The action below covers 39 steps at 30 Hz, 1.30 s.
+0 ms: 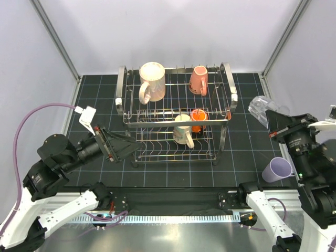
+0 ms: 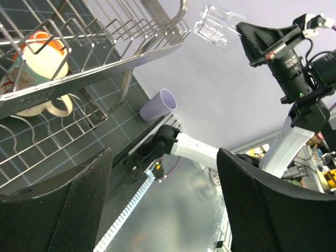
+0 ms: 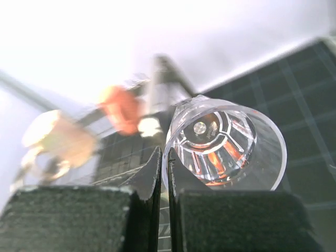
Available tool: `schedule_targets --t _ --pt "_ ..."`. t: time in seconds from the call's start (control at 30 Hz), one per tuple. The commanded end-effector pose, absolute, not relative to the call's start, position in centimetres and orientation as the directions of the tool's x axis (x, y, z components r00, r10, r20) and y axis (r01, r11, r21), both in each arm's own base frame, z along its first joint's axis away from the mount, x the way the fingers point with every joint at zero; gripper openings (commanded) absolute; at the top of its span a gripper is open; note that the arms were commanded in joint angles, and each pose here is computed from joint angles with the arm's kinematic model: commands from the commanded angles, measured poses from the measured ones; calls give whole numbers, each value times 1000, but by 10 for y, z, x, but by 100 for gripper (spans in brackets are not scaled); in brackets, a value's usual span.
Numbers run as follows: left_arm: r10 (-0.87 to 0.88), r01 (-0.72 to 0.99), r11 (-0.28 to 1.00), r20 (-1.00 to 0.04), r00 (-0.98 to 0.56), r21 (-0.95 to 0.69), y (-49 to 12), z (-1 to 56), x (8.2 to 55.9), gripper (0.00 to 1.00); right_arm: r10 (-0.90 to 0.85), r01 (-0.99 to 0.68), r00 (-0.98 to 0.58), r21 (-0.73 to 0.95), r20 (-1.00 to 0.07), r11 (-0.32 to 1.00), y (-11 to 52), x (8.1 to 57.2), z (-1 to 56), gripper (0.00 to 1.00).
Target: Load the cups into the dish rack
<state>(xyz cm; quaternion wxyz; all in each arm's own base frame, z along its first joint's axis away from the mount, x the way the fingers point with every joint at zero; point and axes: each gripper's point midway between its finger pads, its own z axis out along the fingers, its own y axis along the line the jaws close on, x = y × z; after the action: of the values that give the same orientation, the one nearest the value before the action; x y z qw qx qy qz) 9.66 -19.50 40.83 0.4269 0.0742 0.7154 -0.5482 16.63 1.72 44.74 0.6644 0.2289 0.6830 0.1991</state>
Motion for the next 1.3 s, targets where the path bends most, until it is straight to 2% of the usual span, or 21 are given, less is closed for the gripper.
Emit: schedule_targets --t 0.0,0.2,0.27,0.4,0.47,0.5,0.67,0.9,1.27 --pt "-395 611 308 -683 -615 -729 -205 430 97 79 575 -331 -17 547 -818 769 71 149 515 4" --pt "-423 685 220 -700 -575 -695 -221 471 102 86 640 -684 -94 517 -763 516 126 118 569 4" --pt "-456 717 187 -706 -542 -671 -225 489 105 88 677 -713 -136 546 -723 440 132 115 574 4" --pt "-507 748 156 -702 -500 -646 -234 512 117 93 722 -816 -156 500 -674 291 141 95 600 4" --pt "-537 771 98 -686 -492 -629 -239 530 117 93 743 -829 -213 520 -635 206 144 92 601 4" --pt "-540 768 84 -677 -500 -635 -246 531 122 95 755 -859 -194 481 -627 178 143 85 608 4" --pt "-615 795 46 -644 -454 -605 -257 553 136 100 798 -851 -303 525 -522 20 143 89 604 4" --pt "-637 872 100 -704 -313 -479 -286 574 135 100 818 -845 -355 529 -452 -74 140 99 604 4" --pt "-709 918 90 -672 -213 -386 -331 585 138 100 824 -828 -398 545 -403 -133 141 119 597 4"
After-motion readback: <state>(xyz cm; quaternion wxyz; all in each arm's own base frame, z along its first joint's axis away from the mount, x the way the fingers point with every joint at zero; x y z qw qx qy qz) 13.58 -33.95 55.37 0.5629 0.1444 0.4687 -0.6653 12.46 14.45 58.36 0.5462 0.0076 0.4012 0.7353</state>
